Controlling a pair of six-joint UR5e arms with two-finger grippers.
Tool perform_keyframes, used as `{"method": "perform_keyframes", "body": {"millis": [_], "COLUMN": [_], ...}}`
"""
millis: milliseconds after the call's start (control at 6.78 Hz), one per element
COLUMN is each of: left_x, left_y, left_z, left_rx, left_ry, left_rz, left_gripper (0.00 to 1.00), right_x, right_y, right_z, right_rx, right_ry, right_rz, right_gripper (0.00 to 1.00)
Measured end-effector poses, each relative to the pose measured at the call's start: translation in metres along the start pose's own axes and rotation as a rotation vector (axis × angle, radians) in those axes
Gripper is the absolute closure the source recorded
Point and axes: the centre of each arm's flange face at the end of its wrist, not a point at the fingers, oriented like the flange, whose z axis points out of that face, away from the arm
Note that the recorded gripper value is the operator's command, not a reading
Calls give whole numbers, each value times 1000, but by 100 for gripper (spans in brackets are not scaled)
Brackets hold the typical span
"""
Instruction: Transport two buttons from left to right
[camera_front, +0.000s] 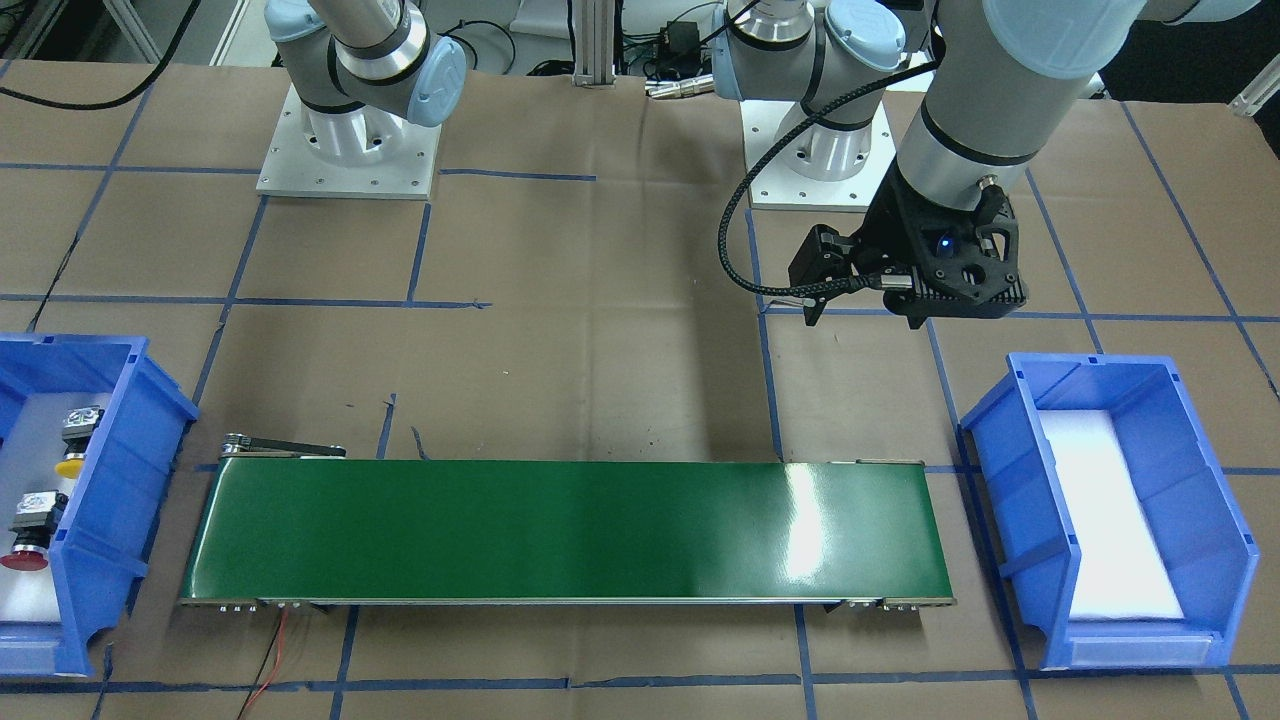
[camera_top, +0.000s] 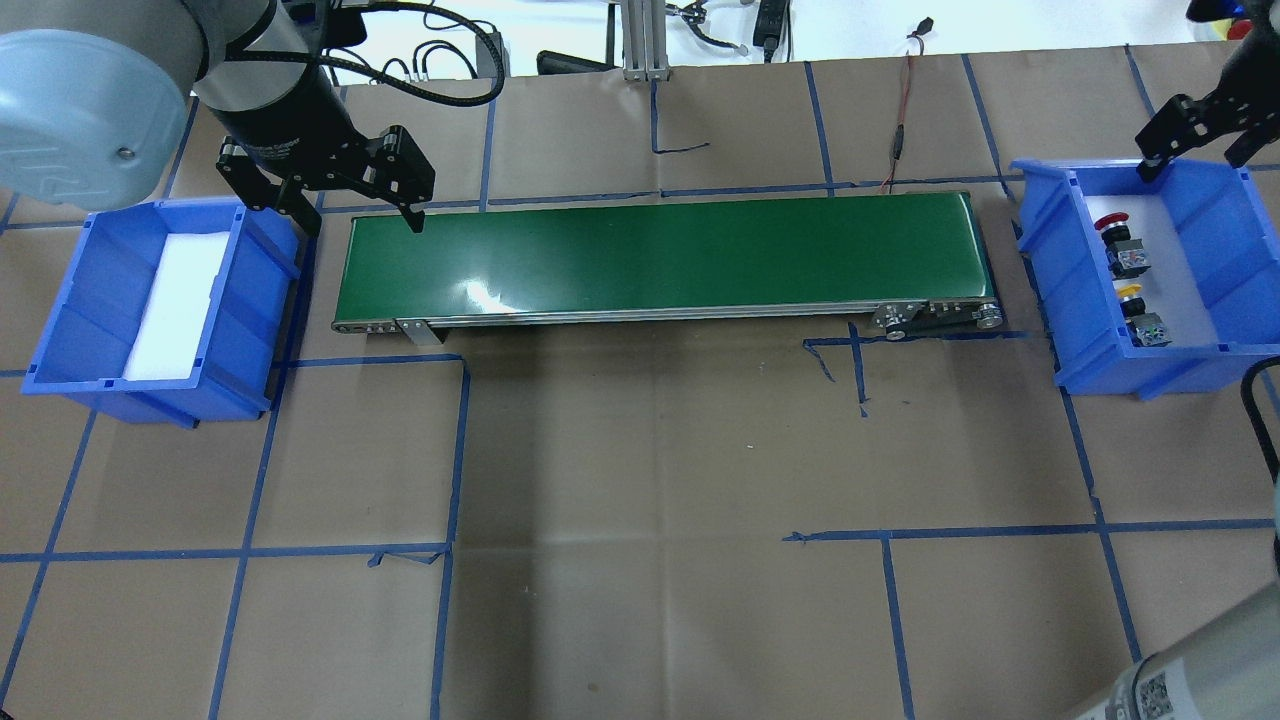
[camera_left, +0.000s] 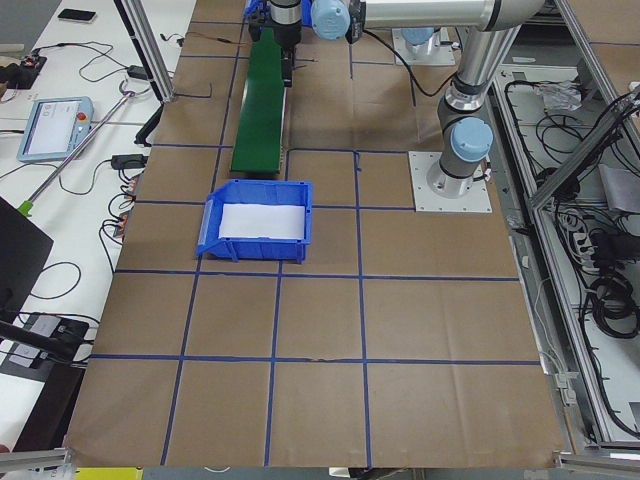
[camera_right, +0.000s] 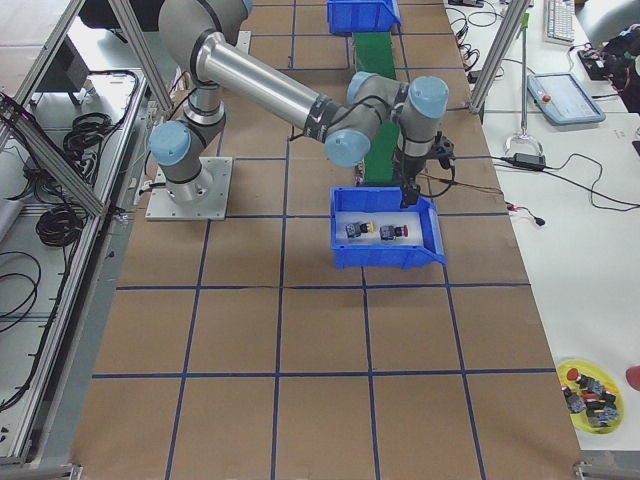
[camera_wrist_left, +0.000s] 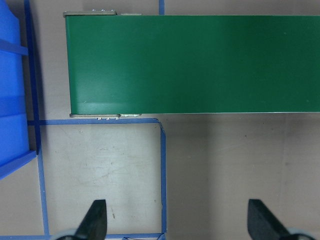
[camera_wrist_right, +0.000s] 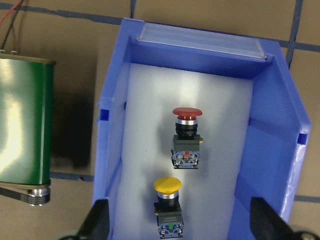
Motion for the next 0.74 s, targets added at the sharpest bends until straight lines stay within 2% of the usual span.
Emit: {"method": "perform_keyframes", "body": {"millis": [295,442,590,737], "left_x": [0,0,0,0], "left_y": [0,0,0,0], "left_z": [0,0,0,1], "left_rx": [0,0,-1,-2], "left_ry": [0,0,0,0], "left_rz": [0,0,0,0], "left_gripper": [0,0,0,0], "right_x": [-68,-109,-156,-205], "right_y": [9,15,22,35], "right_z": [-68,-90,-106,-118], "right_rx": [93,109,98,62], "right_ry": [-15,-21,-38,-61], "right_rz": [-29,-18,5,-5], "right_gripper": [0,0,0,0]}}
